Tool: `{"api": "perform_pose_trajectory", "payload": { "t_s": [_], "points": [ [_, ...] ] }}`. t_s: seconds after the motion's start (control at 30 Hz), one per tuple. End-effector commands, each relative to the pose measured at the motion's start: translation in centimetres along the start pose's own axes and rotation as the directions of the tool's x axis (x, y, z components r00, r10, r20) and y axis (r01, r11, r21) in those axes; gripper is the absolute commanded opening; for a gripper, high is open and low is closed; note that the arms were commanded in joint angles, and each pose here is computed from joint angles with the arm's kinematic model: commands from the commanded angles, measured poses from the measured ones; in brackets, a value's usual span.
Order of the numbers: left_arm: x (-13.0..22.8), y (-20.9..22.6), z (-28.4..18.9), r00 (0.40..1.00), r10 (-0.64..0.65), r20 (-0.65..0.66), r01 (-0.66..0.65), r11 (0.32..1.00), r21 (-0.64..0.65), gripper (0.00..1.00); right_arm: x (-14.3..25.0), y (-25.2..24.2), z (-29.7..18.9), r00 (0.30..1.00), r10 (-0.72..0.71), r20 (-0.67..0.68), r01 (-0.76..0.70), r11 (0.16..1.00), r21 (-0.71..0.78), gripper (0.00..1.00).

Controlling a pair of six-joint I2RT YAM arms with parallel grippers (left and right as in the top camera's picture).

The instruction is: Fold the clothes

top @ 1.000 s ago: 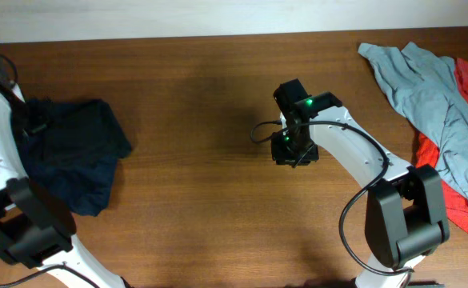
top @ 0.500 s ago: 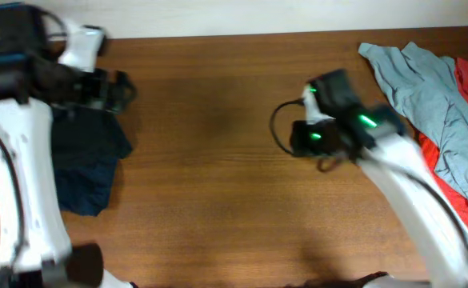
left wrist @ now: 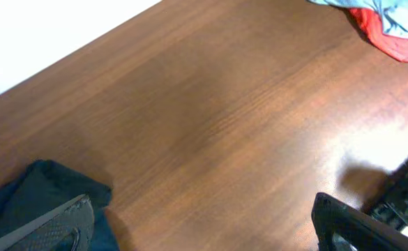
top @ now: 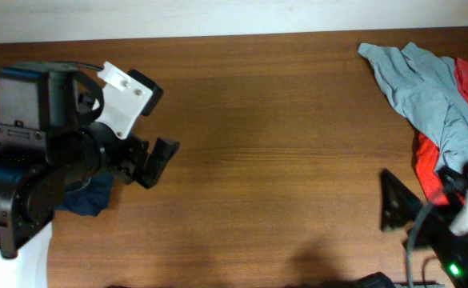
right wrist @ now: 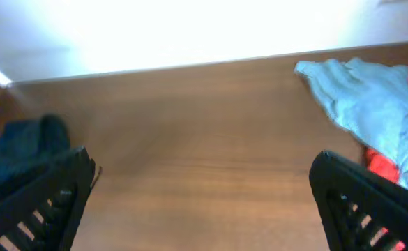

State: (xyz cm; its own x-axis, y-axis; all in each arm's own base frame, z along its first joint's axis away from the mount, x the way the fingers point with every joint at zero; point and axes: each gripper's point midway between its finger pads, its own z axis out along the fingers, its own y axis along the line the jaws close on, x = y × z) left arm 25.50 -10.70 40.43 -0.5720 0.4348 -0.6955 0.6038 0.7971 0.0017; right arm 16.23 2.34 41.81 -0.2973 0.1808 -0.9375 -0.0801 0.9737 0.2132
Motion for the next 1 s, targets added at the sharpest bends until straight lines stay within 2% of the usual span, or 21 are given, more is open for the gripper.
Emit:
{"api": "perform_pose_trajectory", "payload": {
  "t_s": [0.0,0.17,0.73,0.8,0.97],
  "points": [
    [-0.1,-0.2,-0.1,1.000,-0.012,0.000,0.012,1.000,-0.003,0.99,0.0,-1.7,-1.8,0.999,-0.006,0.049,0.002,0.998,0.066,0.99],
    [-0.3,-0.1,-0.1,1.000,-0.009,0.008,0.009,1.000,-0.006,0.99,1.2,-2.2,-2.8,1.000,-0.009,0.028,0.007,0.997,0.071,0.99],
    [-0.2,-0.1,-0.1,1.000,-0.010,0.002,0.010,1.000,-0.004,0.99,1.3,-2.1,-2.7,1.000,-0.010,0.023,0.008,0.998,0.066,0.99],
    [-0.2,-0.1,-0.1,1.000,-0.010,0.002,0.010,1.000,-0.004,0.99,1.8,-2.8,-2.8,0.999,-0.039,0.002,0.039,0.994,0.107,0.99],
    [-0.2,-0.1,-0.1,1.000,-0.011,0.002,0.011,1.000,-0.004,0.99,5.3,-7.0,-1.1,0.995,-0.052,-0.088,0.079,0.937,0.340,0.99]
  ]
}}
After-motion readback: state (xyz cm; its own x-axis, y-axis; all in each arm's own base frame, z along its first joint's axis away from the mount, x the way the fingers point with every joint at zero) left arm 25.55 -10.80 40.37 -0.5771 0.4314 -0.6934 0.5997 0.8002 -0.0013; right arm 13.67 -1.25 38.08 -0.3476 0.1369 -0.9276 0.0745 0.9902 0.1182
